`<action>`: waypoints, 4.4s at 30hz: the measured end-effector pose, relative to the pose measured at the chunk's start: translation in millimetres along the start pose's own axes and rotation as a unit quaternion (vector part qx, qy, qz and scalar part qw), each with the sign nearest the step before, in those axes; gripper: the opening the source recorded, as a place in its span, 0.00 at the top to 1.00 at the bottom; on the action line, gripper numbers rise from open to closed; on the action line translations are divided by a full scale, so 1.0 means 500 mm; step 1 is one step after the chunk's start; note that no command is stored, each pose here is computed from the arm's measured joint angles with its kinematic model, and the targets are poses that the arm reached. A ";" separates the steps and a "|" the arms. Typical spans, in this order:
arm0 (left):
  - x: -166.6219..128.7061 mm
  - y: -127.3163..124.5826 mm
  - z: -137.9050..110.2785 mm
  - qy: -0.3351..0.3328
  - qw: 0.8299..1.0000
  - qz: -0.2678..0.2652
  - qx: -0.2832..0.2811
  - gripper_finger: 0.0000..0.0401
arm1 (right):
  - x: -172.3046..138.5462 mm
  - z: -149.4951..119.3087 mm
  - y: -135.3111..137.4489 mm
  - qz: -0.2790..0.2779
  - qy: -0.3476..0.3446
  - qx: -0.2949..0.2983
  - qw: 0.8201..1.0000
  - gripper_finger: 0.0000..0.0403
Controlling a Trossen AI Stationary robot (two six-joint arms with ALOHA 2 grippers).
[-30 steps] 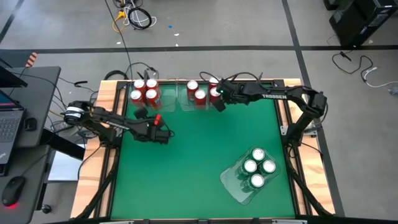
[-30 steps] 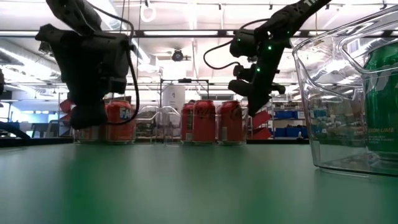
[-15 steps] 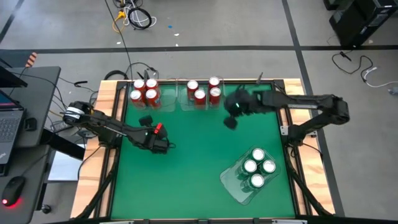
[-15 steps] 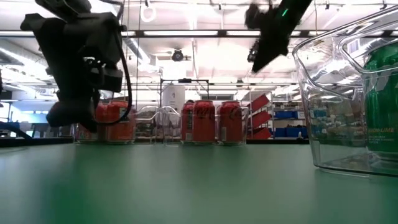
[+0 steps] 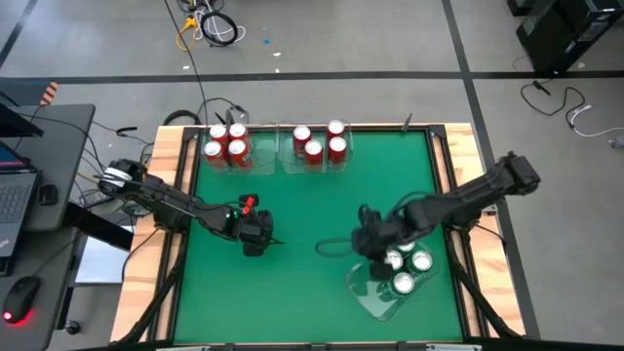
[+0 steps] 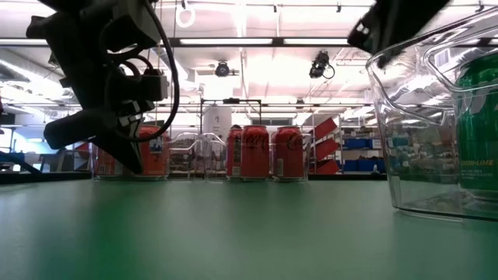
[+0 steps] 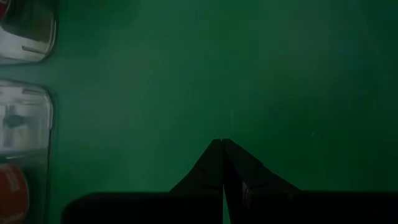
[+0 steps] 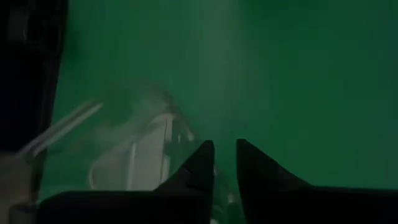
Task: Sort soda cans
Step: Move the bottom transparent bin to the top right of the table
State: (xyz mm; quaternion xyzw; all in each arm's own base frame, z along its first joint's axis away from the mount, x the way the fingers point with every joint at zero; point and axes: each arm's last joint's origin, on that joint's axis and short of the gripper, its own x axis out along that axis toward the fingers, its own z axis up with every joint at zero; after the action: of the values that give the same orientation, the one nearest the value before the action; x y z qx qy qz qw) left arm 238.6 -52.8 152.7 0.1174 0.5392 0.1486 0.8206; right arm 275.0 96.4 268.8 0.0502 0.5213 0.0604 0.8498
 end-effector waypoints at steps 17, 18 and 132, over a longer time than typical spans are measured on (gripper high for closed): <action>0.000 0.000 0.000 0.001 1.000 0.000 0.016 1.00 | 0.102 -0.023 0.017 -0.019 0.114 -0.031 0.993 0.62; 0.000 0.000 0.000 0.001 1.000 0.000 0.015 1.00 | 0.102 -0.023 0.013 -0.022 0.117 -0.030 0.992 0.64; 0.000 0.001 -0.012 0.034 0.999 -0.017 -0.011 1.00 | 0.077 -0.087 -0.042 -0.291 0.158 0.244 0.912 1.00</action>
State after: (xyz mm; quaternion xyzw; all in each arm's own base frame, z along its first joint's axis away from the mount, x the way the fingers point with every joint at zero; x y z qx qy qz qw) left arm 232.9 -52.2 150.4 0.0945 0.5674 0.1444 0.8052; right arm 254.6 82.4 212.1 0.0920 0.6388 -0.3114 0.6975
